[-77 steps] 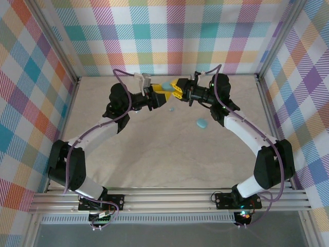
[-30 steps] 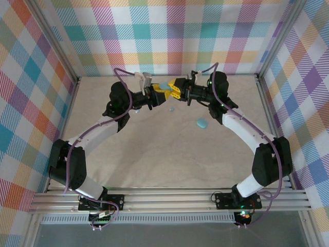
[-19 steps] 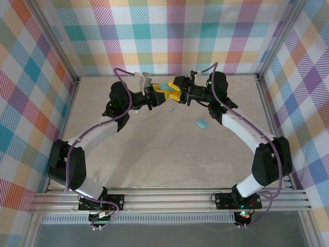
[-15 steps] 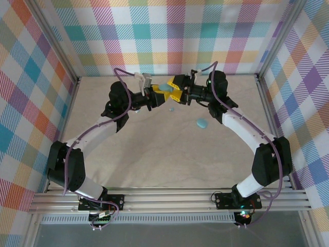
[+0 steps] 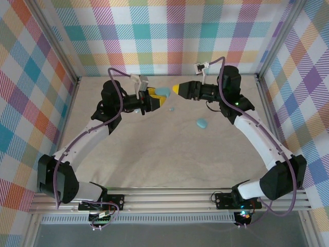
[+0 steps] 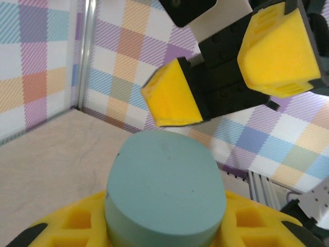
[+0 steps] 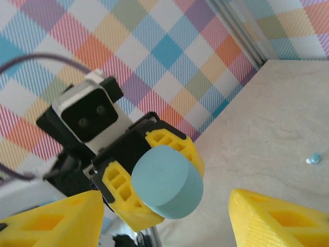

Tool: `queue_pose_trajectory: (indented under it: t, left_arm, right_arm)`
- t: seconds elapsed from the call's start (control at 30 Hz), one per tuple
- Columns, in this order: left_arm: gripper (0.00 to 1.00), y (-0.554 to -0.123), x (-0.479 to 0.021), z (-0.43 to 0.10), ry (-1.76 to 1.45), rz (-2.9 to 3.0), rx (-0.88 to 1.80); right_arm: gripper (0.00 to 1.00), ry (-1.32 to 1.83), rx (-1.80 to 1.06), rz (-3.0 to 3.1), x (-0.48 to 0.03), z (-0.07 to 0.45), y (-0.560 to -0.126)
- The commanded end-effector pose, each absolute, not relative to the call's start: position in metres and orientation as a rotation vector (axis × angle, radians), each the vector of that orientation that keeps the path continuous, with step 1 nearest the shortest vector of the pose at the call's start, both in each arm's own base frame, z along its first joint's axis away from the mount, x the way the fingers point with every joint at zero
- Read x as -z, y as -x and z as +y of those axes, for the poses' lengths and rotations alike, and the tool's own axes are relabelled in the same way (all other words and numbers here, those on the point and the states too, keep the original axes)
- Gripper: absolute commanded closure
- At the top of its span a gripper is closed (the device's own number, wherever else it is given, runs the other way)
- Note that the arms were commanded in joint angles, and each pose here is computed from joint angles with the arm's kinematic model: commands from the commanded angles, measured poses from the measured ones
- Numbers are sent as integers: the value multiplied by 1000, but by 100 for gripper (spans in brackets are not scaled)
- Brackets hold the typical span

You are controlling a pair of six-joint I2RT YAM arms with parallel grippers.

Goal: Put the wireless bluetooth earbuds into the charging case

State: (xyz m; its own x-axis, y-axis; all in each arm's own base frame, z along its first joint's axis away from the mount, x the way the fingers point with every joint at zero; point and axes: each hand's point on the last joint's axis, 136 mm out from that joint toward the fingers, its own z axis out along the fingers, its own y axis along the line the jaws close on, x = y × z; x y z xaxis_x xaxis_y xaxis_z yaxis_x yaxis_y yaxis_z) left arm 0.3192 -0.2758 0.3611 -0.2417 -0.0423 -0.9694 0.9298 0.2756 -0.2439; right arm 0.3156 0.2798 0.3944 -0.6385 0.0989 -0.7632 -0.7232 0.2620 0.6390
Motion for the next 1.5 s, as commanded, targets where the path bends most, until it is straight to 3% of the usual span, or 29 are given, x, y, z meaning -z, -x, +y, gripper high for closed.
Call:
queue_pose_trajectory:
  t: [0.0, 0.63, 1.07, 1.47]
  left_arm:
    - [83, -301, -379, -272, -943, 1448, 1176]
    - [83, -279, -396, -269, -986, 1436, 1204]
    - [83, -273, -391, -272, -1006, 1447, 1223]
    - [84, -268, -391, -273, -1024, 1444, 1248]
  right_arm:
    - [35, 848, -1397, 1694, -401, 284, -292]
    - [33, 1105, -1393, 1693, -382, 311, -271]
    - [46, 916, -1305, 1763, -383, 314, -305]
    - [46, 771, -1188, 1842, -379, 306, -331]
